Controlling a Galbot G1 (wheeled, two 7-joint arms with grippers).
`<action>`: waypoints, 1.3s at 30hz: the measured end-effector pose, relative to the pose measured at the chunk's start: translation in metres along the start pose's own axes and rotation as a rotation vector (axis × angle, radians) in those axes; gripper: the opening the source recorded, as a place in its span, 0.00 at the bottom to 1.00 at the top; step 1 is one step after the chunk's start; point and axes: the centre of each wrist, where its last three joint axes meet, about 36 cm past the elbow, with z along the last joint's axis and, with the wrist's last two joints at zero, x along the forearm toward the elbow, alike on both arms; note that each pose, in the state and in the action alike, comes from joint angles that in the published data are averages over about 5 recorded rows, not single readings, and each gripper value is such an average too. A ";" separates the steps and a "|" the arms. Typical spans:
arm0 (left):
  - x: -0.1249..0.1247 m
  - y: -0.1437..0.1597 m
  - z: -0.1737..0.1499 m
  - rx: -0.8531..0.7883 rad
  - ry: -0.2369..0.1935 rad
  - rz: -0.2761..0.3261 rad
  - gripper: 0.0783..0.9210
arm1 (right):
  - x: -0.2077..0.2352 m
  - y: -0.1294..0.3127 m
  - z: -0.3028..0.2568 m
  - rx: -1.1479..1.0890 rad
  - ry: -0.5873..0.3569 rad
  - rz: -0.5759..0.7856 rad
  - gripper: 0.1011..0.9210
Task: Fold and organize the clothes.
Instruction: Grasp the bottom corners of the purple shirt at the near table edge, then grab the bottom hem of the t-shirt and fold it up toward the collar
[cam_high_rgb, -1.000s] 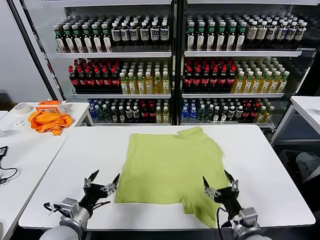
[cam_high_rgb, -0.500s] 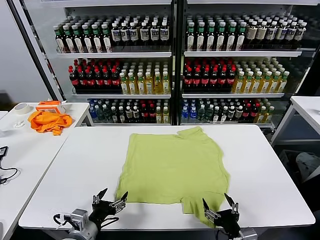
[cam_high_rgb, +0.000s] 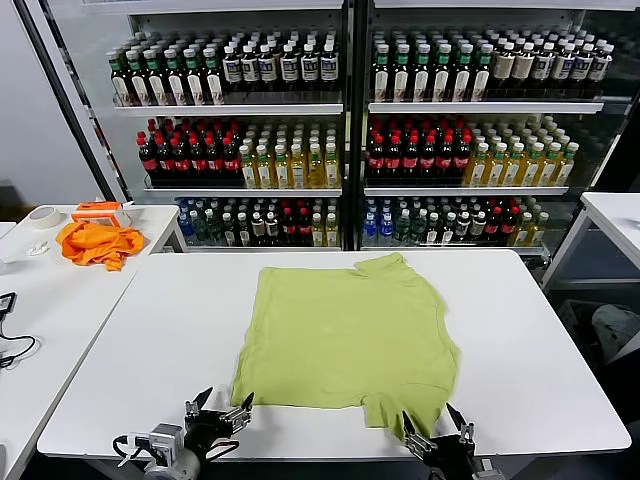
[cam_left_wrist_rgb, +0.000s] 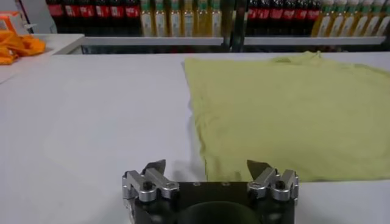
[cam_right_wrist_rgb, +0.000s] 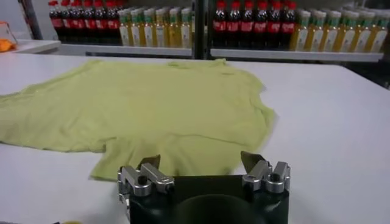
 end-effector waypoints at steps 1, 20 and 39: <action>-0.001 -0.001 0.001 -0.003 0.001 -0.002 0.88 | 0.000 0.001 0.000 -0.004 0.003 0.002 0.88; -0.004 -0.010 0.009 -0.026 0.003 -0.004 0.44 | -0.001 0.012 0.003 -0.060 0.049 -0.003 0.36; -0.006 -0.008 0.002 -0.033 -0.039 0.020 0.01 | -0.001 0.004 -0.008 -0.093 0.039 -0.051 0.00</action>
